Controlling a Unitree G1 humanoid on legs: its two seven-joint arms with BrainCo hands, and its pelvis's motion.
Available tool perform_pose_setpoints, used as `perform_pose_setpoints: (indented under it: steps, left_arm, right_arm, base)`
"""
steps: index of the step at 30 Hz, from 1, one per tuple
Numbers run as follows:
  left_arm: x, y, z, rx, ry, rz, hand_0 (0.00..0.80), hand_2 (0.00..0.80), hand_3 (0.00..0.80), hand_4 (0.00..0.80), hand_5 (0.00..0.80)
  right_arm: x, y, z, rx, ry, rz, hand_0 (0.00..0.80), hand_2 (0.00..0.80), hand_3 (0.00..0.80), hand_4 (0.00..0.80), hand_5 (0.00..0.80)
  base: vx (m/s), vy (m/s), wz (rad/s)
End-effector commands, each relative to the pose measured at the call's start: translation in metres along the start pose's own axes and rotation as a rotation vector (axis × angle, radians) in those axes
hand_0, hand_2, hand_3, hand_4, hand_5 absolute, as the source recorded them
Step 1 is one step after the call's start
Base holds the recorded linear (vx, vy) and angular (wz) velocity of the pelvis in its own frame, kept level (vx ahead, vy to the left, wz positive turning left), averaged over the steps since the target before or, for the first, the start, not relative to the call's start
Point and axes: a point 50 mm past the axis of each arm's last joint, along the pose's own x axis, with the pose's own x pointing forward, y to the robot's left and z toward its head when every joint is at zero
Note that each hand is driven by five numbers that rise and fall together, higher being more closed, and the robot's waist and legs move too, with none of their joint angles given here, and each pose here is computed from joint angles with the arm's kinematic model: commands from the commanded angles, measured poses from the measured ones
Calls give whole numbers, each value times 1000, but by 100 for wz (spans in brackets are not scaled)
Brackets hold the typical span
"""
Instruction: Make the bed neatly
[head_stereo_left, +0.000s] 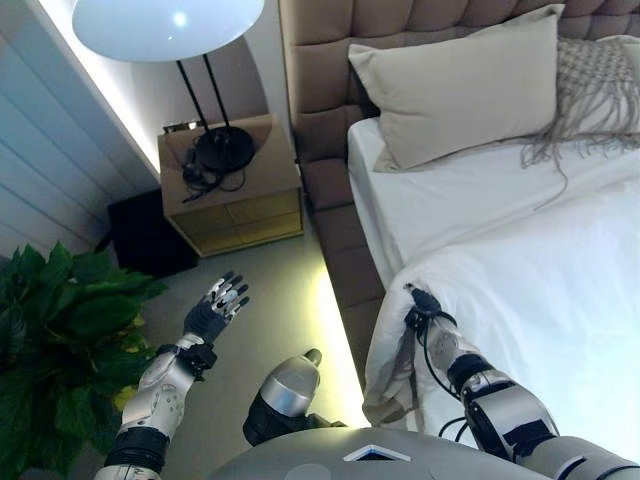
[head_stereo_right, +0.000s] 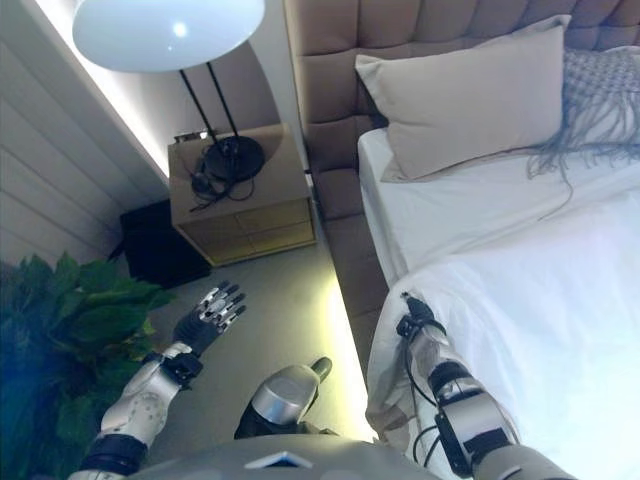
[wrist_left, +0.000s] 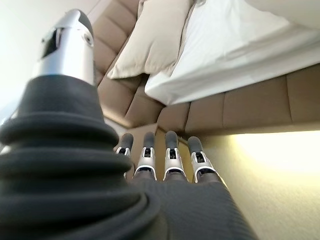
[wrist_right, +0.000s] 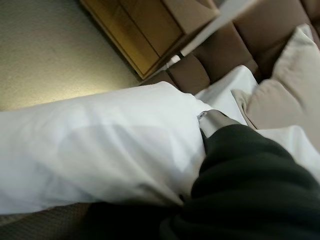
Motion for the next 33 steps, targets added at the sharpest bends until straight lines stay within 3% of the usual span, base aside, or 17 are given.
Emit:
perform_pose_setpoints:
  steps: [1, 6, 7, 8, 20, 33]
  left_arm:
    - [4, -5, 6, 65, -13, -61, 0, 0, 0, 0, 0]
    - [6, -6, 10, 73, -16, -64, 0, 0, 0, 0, 0]
    - [6, -5, 9, 74, -16, -64, 0, 0, 0, 0, 0]
    - [5, -5, 8, 75, -15, -64, 0, 0, 0, 0, 0]
    - [3, 3, 10, 75, -75, -16, 0, 0, 0, 0, 0]
    - [2, 4, 2, 23, -106, 36, 0, 0, 0, 0, 0]
  right_arm:
    - [-11, 123, 27, -244, -86, 448, 800, 800, 800, 800, 800]
    - [-15, 141, 32, -224, -76, 487, 800, 800, 800, 800, 800]
    - [-15, 141, 32, -220, -70, 479, 499, 499, 499, 499, 499]
    - [-14, 141, 31, -207, -59, 467, 0, 0, 0, 0, 0]
    - [-3, 83, -6, -218, 116, 315, 0, 0, 0, 0, 0]
    - [-19, 16, -81, 90, 277, 254, 0, 0, 0, 0, 0]
  base:
    - [30, 32, 4]
    - [28, 11, 1]
    - [0, 0, 0]
    - [7, -42, 0]
    - [-47, -86, -4]
    - [-36, -34, -14]
